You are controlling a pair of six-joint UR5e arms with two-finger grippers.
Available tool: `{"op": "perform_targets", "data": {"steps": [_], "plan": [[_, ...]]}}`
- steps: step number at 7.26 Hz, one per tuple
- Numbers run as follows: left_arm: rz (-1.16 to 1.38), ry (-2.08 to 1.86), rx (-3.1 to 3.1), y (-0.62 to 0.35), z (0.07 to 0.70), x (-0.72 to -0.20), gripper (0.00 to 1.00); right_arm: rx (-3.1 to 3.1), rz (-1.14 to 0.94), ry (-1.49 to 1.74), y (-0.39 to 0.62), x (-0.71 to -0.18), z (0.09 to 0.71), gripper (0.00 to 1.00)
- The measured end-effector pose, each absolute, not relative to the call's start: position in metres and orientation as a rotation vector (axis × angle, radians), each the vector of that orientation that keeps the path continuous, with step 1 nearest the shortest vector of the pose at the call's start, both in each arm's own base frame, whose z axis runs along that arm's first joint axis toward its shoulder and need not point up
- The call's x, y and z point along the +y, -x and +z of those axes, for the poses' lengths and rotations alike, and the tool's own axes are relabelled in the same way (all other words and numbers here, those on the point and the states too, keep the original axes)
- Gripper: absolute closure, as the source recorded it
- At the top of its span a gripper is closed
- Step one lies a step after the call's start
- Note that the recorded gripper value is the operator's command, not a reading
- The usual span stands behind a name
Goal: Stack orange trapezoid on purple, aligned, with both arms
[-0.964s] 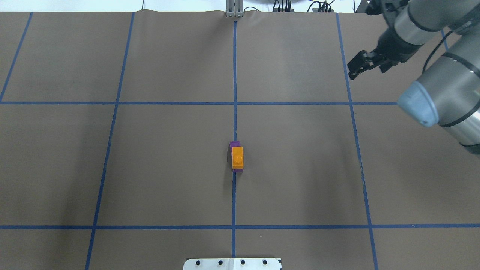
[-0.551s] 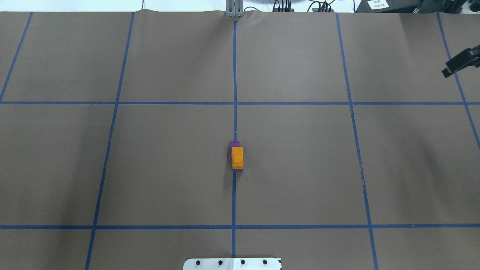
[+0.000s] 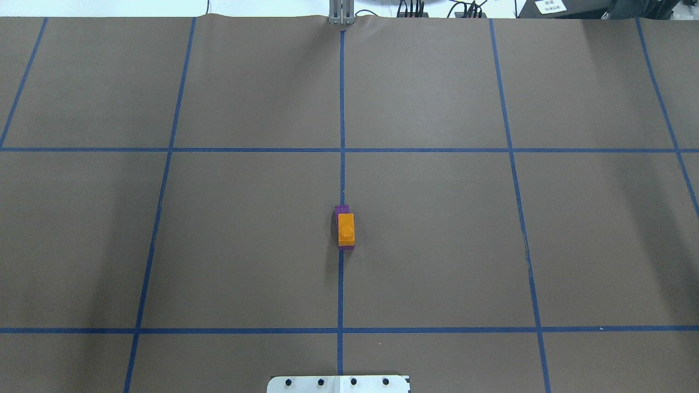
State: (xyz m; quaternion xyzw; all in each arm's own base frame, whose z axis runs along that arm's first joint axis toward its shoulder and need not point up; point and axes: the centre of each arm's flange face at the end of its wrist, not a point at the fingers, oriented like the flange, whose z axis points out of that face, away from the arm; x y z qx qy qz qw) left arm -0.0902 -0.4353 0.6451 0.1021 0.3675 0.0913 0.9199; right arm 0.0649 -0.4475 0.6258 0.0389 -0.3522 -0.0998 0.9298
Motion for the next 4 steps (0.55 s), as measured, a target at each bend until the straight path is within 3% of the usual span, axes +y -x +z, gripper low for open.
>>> {"op": "perform_targets", "data": {"steps": [2, 4], "plan": [[0.186, -0.207, 0.756, 0.09, 0.647, -0.433, 0.0, -0.719, -0.144, -0.042, -0.091, -0.421, 0.661, 0.0], [0.18, -0.194, 0.758, 0.09, 0.652, -0.427, 0.0, -0.719, -0.11, -0.027, -0.103, -0.432, 0.653, 0.0]]}}
